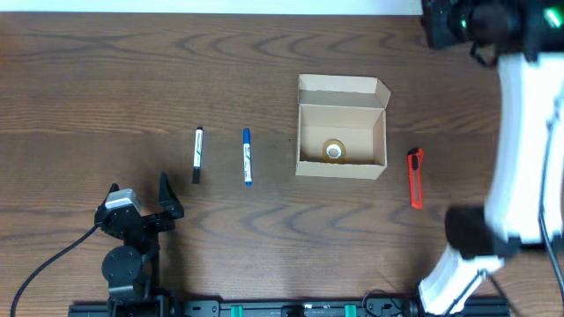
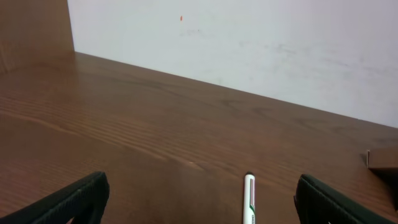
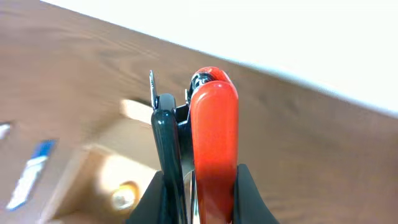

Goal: Pack container
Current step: 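Carry the stapler with the right gripper into the box, then release the stapler and lift the right gripper out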

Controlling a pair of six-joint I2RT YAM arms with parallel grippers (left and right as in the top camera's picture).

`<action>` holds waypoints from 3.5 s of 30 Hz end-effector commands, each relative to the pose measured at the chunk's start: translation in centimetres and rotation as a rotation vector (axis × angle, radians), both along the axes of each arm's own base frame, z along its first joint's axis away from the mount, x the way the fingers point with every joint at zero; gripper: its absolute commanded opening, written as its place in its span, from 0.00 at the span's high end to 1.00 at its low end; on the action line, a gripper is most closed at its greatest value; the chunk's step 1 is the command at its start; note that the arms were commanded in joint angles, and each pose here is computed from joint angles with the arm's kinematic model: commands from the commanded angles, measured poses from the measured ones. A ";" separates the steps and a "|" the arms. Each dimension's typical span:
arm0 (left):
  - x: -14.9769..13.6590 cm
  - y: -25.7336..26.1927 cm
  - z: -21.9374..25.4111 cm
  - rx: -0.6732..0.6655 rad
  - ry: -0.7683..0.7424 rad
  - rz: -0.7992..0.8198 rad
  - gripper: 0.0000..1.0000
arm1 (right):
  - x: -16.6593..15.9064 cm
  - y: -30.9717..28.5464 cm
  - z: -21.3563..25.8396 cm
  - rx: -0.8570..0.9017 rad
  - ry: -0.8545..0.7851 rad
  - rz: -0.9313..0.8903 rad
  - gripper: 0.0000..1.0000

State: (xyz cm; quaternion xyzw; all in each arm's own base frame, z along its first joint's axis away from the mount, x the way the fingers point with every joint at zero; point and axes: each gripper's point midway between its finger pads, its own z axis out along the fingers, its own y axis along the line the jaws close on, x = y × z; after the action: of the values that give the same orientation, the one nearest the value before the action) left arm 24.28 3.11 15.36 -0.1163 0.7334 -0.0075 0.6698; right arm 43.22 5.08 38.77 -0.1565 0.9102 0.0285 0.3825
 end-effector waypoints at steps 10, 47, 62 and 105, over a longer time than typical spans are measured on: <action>-0.1 0.0 -1.8 -0.003 0.059 -0.003 0.05 | -5.5 6.5 -4.1 -0.035 0.199 0.304 0.98; -0.1 0.0 -1.8 -0.003 0.059 -0.003 0.05 | -7.5 9.9 -29.5 -0.013 0.610 0.334 0.99; -0.1 0.0 -1.8 -0.003 0.058 -0.003 0.05 | -6.9 10.1 -35.5 -0.025 0.713 0.327 0.98; -0.1 0.0 -1.8 -0.003 0.059 -0.003 0.05 | -3.4 -7.5 -5.3 -0.166 0.274 -0.402 0.01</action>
State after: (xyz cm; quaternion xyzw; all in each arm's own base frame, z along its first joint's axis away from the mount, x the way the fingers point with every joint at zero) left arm 24.28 3.11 15.35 -0.1160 0.7336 -0.0075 0.6696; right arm 41.01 -0.03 31.44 -0.0568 0.9707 -0.0862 0.2170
